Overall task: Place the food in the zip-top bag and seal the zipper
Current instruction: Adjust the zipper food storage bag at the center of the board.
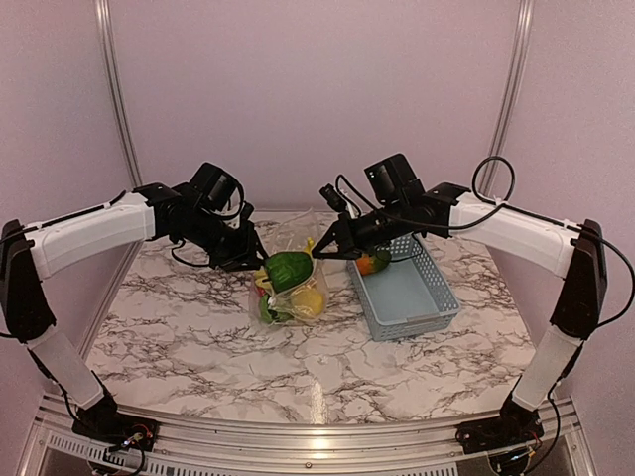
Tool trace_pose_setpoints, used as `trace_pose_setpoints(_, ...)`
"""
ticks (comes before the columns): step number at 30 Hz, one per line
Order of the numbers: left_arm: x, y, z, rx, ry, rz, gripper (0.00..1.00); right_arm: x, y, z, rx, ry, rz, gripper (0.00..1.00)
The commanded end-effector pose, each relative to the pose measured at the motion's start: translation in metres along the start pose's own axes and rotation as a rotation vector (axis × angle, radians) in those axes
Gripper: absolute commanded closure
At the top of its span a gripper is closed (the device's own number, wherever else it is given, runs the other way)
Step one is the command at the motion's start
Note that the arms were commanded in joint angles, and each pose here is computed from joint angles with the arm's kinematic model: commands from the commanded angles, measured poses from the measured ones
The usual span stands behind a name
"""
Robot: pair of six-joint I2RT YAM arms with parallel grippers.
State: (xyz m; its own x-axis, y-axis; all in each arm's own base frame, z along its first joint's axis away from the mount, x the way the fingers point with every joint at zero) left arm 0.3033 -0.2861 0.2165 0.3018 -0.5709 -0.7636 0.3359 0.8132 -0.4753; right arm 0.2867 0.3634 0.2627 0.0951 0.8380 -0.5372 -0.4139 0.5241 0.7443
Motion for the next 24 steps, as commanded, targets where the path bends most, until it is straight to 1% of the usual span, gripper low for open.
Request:
trace_pose_setpoints(1, 0.007, -0.011, 0.013, 0.031, -0.035, -0.046, 0.73, 0.003, -0.004, 0.003, 0.01, -0.005, 0.023, 1.0)
trace_pose_setpoints(2, 0.009, -0.011, 0.014, 0.033, -0.036, -0.055, 0.75, 0.003, -0.005, 0.003, 0.015, -0.003, 0.024, 1.0)
trace_pose_setpoints(3, 0.011, -0.013, 0.016, 0.035, -0.037, -0.065, 0.78, 0.004, -0.006, 0.003, 0.02, -0.002, 0.025, 1.0)
trace_pose_setpoints(5, 0.013, -0.016, 0.019, 0.034, -0.038, -0.08, 0.86, 0.003, -0.007, 0.003, 0.028, -0.002, 0.024, 1.0)
trace_pose_setpoints(7, 0.007, -0.022, 0.023, 0.031, -0.04, -0.089, 0.98, 0.0, -0.006, 0.007, 0.04, -0.015, 0.017, 1.0)
trace_pose_setpoints(8, 0.0, -0.025, 0.025, 0.021, -0.037, -0.087, 1.0, -0.002, -0.004, 0.011, 0.05, -0.023, 0.01, 1.0)
trace_pose_setpoints(11, -0.046, -0.055, 0.044, 0.005, -0.051, -0.108, 1.0, -0.016, 0.005, 0.026, 0.104, -0.034, -0.069, 1.0)
trace_pose_setpoints(12, -0.067, -0.066, 0.052, 0.001, -0.073, -0.112, 1.0, -0.022, 0.011, 0.031, 0.116, -0.043, -0.083, 1.0)
trace_pose_setpoints(14, -0.095, -0.077, 0.061, -0.011, -0.106, -0.107, 1.0, -0.032, 0.018, 0.04, 0.144, -0.075, -0.112, 1.0)
trace_pose_setpoints(16, -0.093, -0.067, 0.054, -0.005, -0.09, -0.062, 1.0, -0.034, 0.017, 0.04, 0.162, -0.088, -0.116, 1.0)
trace_pose_setpoints(18, -0.073, -0.046, 0.04, -0.005, -0.041, 0.01, 1.0, -0.031, 0.012, 0.037, 0.174, -0.082, -0.112, 1.0)
trace_pose_setpoints(20, -0.058, -0.035, 0.031, -0.002, 0.003, 0.038, 1.0, -0.029, 0.011, 0.034, 0.181, -0.07, -0.096, 1.0)
trace_pose_setpoints(22, -0.054, -0.033, 0.031, -0.005, 0.006, 0.046, 1.0, -0.032, 0.016, 0.038, 0.169, -0.082, -0.089, 1.0)
trace_pose_setpoints(24, -0.056, -0.031, 0.035, 0.003, -0.021, 0.068, 1.0, -0.036, 0.019, 0.04, 0.159, -0.098, -0.09, 1.0)
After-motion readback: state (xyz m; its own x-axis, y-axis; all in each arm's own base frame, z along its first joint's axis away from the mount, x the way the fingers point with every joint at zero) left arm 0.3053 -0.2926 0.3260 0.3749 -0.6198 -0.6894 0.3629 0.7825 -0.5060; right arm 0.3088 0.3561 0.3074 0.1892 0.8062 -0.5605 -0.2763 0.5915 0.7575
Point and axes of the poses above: each gripper's point midway between its finger pads, its own x axis out along the fingers, its own y axis along the line the jaws close on, z = x × y, the point moved 3 cm from there along -x, back along the fingers, and after that the axes turned 11 degrees about x, right-handed, at the moved point
